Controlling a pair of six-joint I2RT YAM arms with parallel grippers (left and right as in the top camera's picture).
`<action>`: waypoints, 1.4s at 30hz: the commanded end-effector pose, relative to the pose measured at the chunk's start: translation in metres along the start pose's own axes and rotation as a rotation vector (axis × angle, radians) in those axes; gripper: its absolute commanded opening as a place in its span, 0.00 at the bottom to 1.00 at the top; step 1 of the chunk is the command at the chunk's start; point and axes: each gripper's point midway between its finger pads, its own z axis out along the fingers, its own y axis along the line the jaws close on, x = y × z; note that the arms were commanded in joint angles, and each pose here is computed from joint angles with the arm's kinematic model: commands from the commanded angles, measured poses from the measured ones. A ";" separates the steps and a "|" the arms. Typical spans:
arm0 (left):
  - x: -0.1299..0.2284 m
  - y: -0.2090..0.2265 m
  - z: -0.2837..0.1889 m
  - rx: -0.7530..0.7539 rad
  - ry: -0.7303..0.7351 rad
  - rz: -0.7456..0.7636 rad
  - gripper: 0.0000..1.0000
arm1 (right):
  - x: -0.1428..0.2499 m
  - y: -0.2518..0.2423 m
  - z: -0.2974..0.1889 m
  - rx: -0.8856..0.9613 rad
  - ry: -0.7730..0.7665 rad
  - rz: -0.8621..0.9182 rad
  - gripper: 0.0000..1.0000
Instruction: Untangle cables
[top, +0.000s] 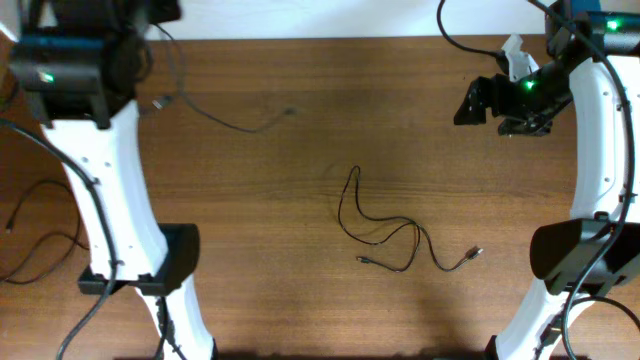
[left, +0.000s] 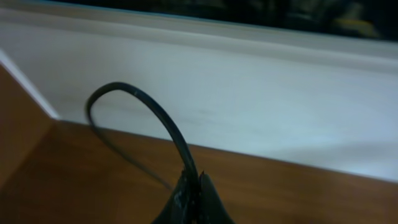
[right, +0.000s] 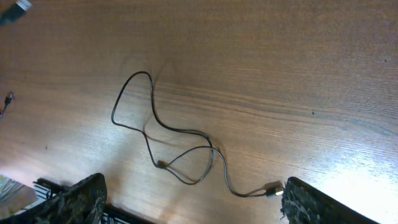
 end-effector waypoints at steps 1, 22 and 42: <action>0.004 0.099 0.042 -0.207 0.026 -0.066 0.00 | 0.003 0.003 -0.002 0.001 0.003 -0.016 0.91; 0.265 0.324 0.134 -0.525 0.598 -0.589 0.99 | 0.007 0.000 0.006 -0.001 0.033 -0.003 0.91; 0.256 -0.145 0.012 0.608 0.775 0.221 0.98 | -0.003 -0.068 -0.018 0.082 -0.062 0.180 0.91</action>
